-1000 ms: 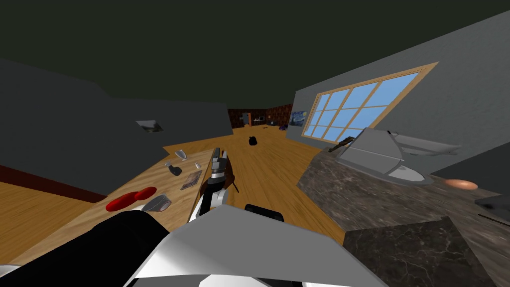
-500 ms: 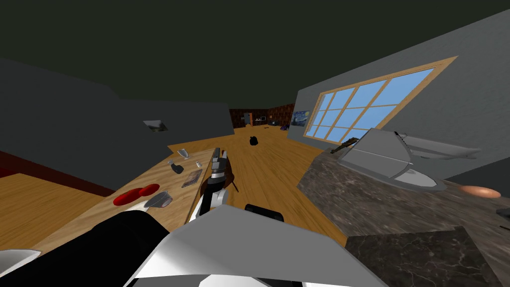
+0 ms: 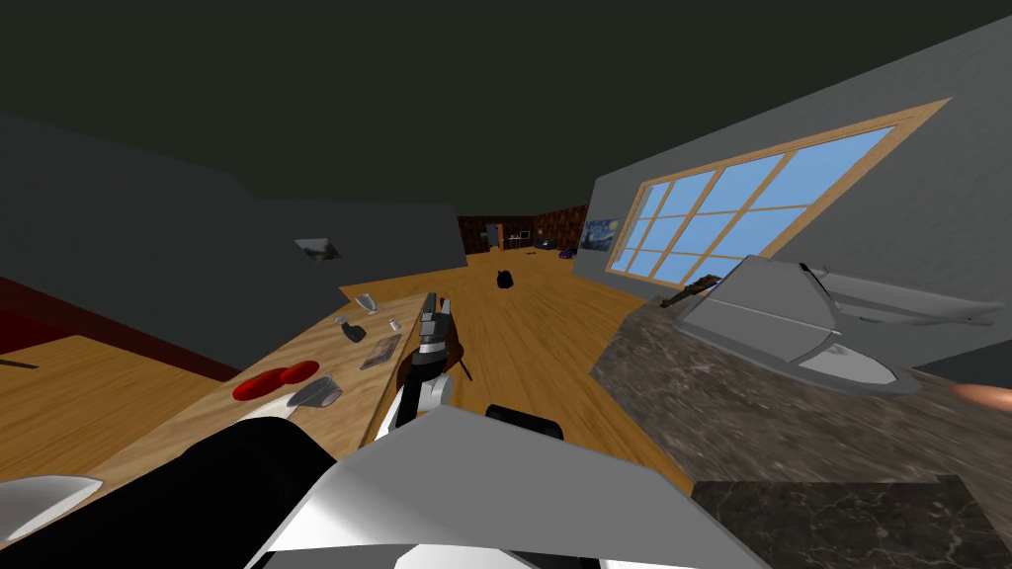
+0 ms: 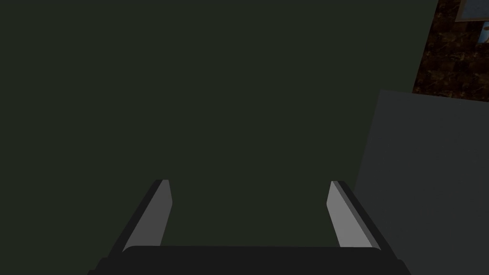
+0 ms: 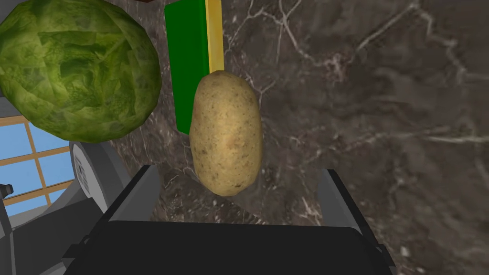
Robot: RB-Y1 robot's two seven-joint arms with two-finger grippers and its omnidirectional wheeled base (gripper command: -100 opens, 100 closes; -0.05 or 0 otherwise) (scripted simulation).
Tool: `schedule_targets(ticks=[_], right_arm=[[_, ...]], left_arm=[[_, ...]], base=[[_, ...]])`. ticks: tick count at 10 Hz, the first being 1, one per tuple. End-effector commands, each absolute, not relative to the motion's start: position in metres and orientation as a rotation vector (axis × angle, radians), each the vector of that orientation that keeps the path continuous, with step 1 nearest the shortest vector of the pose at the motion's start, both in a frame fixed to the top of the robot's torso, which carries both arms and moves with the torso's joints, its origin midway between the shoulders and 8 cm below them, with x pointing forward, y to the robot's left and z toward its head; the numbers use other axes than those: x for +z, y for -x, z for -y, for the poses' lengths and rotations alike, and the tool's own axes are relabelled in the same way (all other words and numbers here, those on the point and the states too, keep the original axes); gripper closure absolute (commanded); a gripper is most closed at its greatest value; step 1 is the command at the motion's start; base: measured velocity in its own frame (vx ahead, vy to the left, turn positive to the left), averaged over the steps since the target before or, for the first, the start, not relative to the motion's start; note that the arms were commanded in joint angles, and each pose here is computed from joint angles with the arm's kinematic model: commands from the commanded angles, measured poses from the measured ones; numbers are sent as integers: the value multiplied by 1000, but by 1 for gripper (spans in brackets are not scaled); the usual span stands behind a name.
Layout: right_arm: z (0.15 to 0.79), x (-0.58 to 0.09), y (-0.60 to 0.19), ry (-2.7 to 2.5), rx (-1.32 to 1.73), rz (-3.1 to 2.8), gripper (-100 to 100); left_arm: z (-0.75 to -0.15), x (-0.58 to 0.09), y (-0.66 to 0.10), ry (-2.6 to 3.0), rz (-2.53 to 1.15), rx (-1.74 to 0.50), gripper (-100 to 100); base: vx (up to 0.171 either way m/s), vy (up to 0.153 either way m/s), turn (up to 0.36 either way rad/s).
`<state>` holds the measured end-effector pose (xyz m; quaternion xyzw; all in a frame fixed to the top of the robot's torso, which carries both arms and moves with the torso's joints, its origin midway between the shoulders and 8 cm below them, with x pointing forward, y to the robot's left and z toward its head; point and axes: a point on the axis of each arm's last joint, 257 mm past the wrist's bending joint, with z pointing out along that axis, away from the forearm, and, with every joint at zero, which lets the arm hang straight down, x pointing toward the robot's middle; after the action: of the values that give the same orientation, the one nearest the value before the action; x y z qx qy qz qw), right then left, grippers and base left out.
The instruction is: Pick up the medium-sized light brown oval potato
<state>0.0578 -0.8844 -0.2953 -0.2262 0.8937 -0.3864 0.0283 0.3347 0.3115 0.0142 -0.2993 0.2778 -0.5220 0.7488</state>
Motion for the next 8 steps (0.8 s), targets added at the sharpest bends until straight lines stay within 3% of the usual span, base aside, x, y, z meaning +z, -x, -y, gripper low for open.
schedule_targets(ticks=[1,5,7,8], right_arm=[[884,-295,-58,698,-1193,-2758,100],[884,-295,-58,698,-1193,-2758,100],[887,-284,-64,702,-1198,-2743,-100],[888,-279,-68,709,-1200,-2738,-100]], left_arm=[[-311,14,-335,654,-607,-1141,0],[-311,14,-335,654,-607,-1141,0],[-311,14,-335,654,-607,-1141,0],[-311,14,-335,654,-607,-1141,0]], base=[[0,0,0],[0,0,0],[-52,2,34],[-147,29,73]])
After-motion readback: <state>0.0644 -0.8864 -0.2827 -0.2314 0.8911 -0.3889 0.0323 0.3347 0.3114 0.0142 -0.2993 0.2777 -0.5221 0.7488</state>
